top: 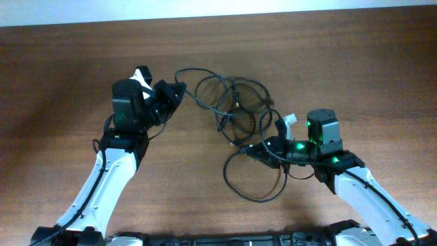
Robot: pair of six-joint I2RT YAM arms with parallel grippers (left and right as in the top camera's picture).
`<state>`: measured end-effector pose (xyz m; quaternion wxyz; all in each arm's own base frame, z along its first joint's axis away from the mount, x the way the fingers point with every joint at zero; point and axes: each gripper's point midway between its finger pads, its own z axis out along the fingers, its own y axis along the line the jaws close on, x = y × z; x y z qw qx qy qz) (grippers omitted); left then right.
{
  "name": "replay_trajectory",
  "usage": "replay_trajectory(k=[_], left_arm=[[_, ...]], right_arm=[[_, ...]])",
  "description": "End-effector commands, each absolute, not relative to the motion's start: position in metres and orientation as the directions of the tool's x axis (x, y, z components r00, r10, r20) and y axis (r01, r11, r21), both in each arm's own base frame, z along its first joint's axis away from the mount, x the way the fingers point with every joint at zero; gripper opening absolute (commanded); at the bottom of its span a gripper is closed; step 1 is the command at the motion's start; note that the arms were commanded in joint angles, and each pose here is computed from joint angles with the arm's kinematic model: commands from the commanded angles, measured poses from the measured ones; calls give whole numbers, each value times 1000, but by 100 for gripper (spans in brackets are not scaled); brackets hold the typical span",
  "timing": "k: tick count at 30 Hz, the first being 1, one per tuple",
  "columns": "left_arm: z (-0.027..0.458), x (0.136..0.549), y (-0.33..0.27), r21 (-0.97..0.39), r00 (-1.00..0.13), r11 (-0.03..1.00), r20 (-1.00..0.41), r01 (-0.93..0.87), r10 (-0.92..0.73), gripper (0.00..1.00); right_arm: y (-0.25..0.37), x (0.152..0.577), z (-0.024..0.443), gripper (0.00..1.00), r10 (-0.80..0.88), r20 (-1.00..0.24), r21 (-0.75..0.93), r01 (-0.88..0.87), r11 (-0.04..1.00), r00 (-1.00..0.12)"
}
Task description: Untangle cables
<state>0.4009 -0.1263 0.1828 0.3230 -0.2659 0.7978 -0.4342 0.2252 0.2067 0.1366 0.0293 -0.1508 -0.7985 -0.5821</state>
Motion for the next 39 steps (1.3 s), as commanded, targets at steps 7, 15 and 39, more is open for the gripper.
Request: replay_trajectory(k=[7, 15, 39], left_arm=[[197, 400, -135, -834, -646, 549, -391, -51, -655, 0], [222, 350, -190, -553, -603, 526, -792, 646, -92, 0], [348, 279, -189, -227, -203, 407, -974, 885, -101, 0]], right_arm=[[278, 168, 156, 7, -108, -30, 962, -58, 266, -994], [262, 212, 145, 65, 22, -274, 900, -248, 359, -961], [183, 323, 139, 97, 338, -574, 728, -276, 628, -746]])
